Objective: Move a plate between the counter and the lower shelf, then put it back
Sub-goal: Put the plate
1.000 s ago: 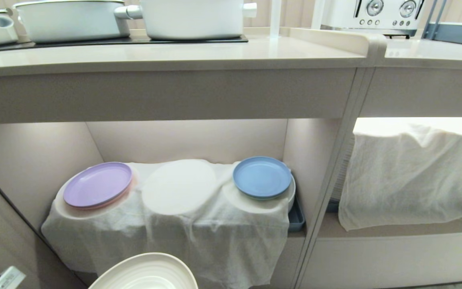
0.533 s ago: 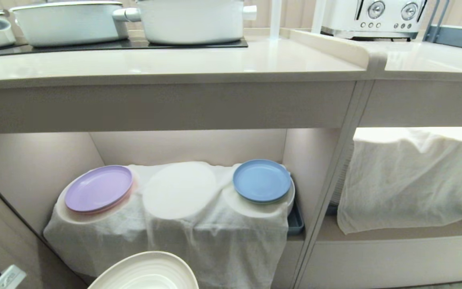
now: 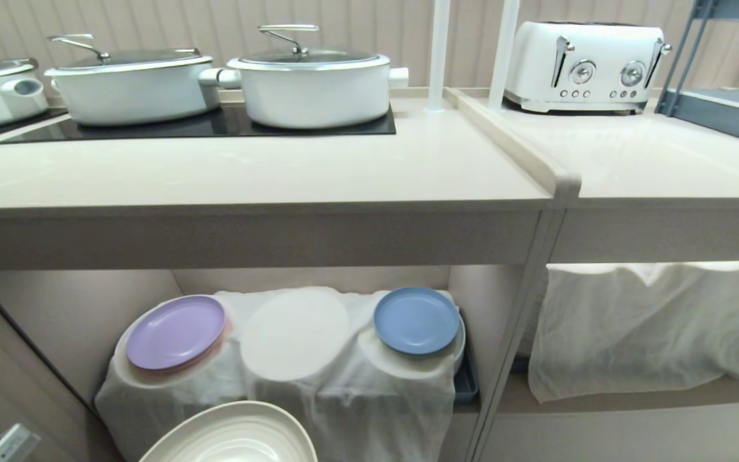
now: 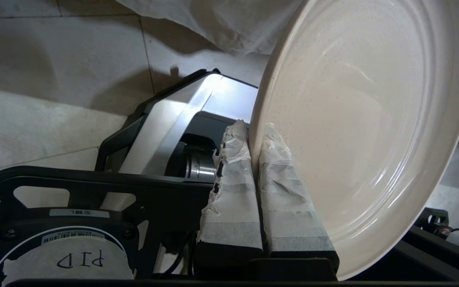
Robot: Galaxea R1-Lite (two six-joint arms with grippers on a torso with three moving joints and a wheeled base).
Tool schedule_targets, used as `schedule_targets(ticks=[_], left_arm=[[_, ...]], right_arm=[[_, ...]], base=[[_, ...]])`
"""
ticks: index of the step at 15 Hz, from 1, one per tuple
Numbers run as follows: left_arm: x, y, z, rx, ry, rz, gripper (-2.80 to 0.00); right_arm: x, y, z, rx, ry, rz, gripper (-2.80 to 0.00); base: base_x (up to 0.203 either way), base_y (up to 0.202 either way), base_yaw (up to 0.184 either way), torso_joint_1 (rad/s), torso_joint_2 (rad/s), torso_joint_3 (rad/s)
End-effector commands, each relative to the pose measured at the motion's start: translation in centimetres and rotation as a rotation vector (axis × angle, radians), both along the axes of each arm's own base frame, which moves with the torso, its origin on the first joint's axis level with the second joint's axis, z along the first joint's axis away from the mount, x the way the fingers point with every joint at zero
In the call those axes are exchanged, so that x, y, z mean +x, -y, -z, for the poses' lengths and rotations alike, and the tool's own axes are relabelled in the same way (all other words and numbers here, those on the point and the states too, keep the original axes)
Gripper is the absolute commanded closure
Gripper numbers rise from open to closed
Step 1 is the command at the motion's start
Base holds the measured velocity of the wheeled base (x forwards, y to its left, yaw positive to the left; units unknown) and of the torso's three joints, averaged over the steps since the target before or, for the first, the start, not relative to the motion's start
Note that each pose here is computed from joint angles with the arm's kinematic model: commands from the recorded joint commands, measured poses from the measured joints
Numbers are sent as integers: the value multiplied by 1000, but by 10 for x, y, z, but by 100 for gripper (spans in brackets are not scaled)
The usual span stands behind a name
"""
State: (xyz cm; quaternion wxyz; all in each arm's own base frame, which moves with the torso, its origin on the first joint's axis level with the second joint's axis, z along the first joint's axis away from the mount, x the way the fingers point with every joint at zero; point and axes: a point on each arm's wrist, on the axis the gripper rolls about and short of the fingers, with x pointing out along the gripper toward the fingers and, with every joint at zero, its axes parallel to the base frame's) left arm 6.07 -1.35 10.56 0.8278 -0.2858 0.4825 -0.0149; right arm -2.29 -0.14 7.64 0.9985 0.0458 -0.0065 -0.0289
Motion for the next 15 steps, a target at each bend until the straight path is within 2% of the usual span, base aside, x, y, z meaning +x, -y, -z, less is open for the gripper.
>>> schedule_targets(ticks=[1,15], left_arm=[[0,0,0,-2,-3,-2,0],[2,1,-4,-27,4,16,0]], right_arm=[[0,0,0,1,-1,0,0],[0,0,0,1,-1,-2,0]], base=[[0,0,0,188,-466,-281],[0,0,0,227,-510,-282]])
